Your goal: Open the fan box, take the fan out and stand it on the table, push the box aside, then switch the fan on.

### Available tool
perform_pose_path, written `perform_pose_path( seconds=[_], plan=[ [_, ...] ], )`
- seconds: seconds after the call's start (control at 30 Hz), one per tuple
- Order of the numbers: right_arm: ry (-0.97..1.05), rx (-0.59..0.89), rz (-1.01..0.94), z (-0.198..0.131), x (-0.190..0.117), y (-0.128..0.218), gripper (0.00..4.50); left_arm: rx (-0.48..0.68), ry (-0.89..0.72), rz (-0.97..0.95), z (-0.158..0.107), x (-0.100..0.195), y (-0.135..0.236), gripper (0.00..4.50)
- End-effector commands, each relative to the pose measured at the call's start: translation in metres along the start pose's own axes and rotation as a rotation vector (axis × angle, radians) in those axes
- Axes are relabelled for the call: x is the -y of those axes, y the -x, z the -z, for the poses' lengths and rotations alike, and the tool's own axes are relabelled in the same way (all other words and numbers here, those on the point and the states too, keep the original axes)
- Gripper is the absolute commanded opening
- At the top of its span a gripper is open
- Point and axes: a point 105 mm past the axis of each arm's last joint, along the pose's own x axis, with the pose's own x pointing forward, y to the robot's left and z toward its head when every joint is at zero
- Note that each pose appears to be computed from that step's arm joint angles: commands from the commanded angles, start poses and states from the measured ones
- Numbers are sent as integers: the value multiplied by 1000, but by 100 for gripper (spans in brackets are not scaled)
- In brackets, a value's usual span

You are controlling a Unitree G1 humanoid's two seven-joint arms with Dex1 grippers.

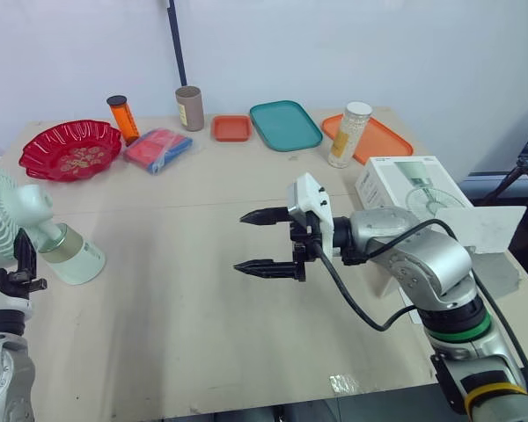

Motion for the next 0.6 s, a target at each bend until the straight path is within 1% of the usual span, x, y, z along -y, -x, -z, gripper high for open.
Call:
perform_pose_path(
  seconds=[0.03,0.3,0.43,0.6],
  plan=[
    [42,24,3,-11,-3,4,450,35,-18,-13,-8,-2,0,197],
    [42,21,2,-10,-3,4,450,36,-13,-15,-8,-2,0,197],
    [45,16,0,-10,-3,5,450,93,11,52,-25,14,-4,197],
    [49,26,2,-12,-3,3,450,150,16,181,-44,43,-8,197]
  ],
)
